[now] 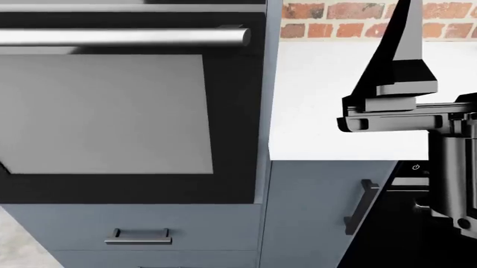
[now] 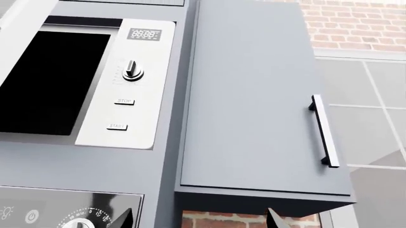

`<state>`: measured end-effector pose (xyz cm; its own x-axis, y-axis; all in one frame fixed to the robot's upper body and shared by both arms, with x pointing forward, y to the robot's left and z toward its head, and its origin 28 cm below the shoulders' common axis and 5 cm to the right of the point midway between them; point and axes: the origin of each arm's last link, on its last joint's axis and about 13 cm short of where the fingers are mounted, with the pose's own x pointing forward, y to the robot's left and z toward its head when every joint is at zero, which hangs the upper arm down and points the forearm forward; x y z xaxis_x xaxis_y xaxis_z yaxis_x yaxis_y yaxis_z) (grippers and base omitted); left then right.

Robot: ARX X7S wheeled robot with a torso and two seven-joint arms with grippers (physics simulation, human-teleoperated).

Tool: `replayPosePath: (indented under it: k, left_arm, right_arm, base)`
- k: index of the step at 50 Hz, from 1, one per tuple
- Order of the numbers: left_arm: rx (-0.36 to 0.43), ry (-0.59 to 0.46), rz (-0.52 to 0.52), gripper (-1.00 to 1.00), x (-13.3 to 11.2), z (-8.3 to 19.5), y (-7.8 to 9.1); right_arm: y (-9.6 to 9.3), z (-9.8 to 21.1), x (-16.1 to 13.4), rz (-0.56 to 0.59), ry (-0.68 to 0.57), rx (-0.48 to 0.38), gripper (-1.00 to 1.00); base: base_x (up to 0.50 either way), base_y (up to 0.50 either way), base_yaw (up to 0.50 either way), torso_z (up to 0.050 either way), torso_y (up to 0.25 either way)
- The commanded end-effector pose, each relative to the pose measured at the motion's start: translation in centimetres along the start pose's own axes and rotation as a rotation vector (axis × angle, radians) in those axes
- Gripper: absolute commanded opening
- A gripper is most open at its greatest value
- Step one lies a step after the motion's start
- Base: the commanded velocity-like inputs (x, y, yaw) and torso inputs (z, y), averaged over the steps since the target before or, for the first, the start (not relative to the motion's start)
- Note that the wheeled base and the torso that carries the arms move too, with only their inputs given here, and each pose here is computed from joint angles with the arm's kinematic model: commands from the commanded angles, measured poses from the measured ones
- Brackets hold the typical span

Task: Open the microwave door

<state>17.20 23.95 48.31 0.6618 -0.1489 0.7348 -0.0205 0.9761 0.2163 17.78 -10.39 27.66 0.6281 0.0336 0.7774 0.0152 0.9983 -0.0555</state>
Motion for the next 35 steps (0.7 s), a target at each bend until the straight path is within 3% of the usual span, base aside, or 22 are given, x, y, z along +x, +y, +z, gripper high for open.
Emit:
replayPosePath:
  k: [1,14,35]
  left_arm:
    - [0.021,-0.067,-0.06,1.0,-0.9,2.0,-1.1]
    - [0.015,-0.073,-0.137,1.0,-0.6,2.0,-2.6]
    - [-0.052,-0.011,-0.274,1.0,1.4,-0.7,-5.8]
  right_arm:
    - [-0.1,0.0,-0.1,-0.003,0.0,0.001,1.0]
    - [-0.4,-0.2,-0.4,-0.008,-0.001,0.002,1.0]
    - [-0.6,0.1,-0.5,-0.02,-0.003,0.004,1.0]
  base:
    - [0.0,0.0,0.0,0.0,0.0]
    - [0.0,0.0,0.0,0.0,0.0]
    - [0.0,0.0,0.0,0.0,0.0]
